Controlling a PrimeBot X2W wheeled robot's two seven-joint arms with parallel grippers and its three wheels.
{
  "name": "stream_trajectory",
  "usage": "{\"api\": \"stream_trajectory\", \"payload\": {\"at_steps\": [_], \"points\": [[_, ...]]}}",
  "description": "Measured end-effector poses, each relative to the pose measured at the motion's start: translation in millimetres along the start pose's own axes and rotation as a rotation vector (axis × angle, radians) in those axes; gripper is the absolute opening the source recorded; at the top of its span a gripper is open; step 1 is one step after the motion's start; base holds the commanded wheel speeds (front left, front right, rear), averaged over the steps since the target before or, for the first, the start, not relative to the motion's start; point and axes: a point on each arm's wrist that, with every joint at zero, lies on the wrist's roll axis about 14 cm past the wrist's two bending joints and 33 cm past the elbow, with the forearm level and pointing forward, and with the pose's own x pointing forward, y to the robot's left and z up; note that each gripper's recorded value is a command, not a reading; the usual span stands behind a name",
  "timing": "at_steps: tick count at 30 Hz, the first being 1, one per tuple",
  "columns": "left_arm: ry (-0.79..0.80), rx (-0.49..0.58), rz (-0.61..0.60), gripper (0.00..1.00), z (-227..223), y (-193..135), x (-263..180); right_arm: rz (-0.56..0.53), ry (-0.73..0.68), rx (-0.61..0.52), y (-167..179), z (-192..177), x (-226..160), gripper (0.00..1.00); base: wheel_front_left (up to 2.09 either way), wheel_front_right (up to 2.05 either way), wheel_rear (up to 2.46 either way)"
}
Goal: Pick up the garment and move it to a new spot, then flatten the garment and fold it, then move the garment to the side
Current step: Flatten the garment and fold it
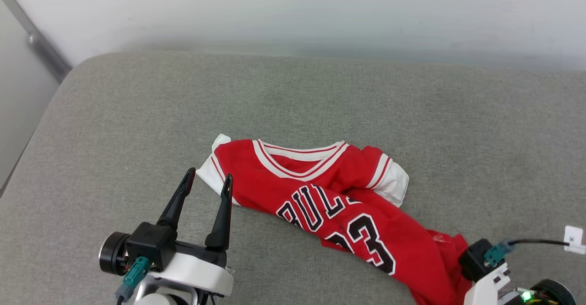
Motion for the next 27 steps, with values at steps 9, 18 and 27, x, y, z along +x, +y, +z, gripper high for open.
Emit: {"api": "stream_trajectory", "payload": {"at_steps": [9,18,27], "points": [[-0.004,0.007,0.013,1.0,2.6,4.4,-4.9,-0.024,-0.105,-0.032,2.4,30.4,-8.7,1.0,0.0,0.0,0.0],[0.005,0.006,0.027,1.0,-0.5,7.5,-6.0,0.005,-0.276,-0.046,-0.2,119.9,-44.0,1.0,0.0,0.0,0.0],[0.038,0.021,0.084,1.0,-10.0,26.2,-4.0,-0.005,-0.169,0.031,-24.6,151.8,23.5,1.0,0.0,0.0,0.0]]}}
